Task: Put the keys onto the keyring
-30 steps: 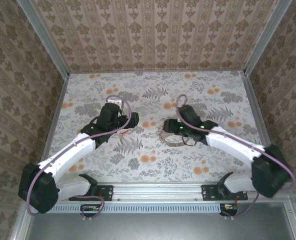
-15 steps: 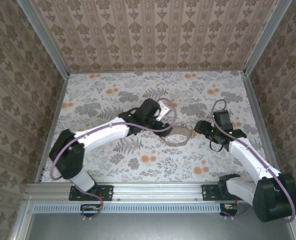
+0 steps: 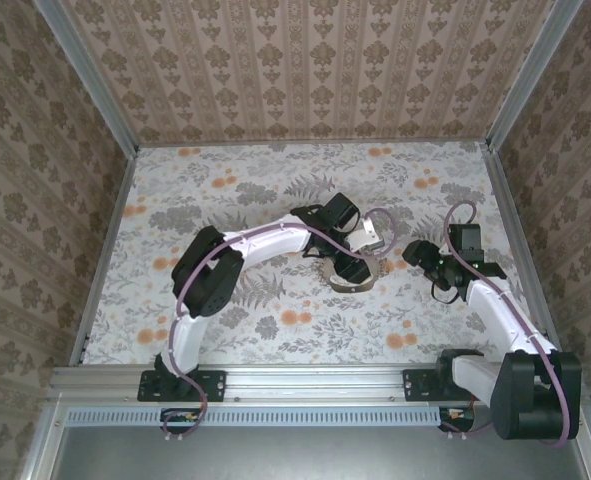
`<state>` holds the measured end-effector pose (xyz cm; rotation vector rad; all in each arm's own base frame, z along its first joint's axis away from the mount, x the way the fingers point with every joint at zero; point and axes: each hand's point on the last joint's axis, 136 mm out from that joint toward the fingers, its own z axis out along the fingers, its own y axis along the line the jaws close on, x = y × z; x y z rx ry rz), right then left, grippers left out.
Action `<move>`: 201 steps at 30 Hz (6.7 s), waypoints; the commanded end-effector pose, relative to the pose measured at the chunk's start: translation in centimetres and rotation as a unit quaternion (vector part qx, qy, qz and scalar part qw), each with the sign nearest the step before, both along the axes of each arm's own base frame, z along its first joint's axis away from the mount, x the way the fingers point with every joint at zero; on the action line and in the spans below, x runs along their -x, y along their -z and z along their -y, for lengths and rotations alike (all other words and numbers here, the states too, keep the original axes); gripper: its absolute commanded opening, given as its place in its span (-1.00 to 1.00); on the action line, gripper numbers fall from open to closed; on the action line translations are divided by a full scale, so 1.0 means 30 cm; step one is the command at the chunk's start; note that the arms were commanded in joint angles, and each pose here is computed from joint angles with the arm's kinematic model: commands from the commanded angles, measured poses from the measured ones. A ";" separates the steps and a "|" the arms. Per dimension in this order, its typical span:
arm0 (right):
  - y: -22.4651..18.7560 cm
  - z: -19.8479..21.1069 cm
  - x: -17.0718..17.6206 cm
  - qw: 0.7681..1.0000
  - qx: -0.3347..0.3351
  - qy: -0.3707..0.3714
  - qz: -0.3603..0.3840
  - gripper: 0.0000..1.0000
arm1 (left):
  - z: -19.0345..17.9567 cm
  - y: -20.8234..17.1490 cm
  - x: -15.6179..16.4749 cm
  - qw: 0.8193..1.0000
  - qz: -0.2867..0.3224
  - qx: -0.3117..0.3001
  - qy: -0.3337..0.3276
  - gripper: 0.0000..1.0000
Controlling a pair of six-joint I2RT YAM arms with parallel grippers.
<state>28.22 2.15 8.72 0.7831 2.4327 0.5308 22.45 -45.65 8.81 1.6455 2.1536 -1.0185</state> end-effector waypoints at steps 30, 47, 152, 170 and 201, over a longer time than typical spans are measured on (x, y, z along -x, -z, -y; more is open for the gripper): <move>0.048 -0.017 -0.013 1.000 -0.026 -0.005 -0.004 0.53 | 0.160 0.117 -0.006 0.991 0.107 -0.025 0.072 -0.63; 0.053 -0.012 -0.019 1.000 -0.024 -0.004 -0.006 0.54 | 0.170 0.136 0.021 0.992 0.097 -0.023 0.079 -0.68; 0.089 0.070 0.017 0.997 -0.066 0.024 -0.013 0.51 | 0.166 0.120 -0.078 0.996 0.077 0.034 0.007 -1.00; 0.105 0.088 0.019 0.998 -0.051 0.030 -0.023 0.53 | 0.115 -0.048 -0.107 0.991 0.107 0.076 0.006 -0.03; 0.104 0.089 0.022 0.998 -0.048 0.026 -0.026 0.55 | 0.186 0.169 -0.106 0.992 0.109 0.010 0.054 -0.03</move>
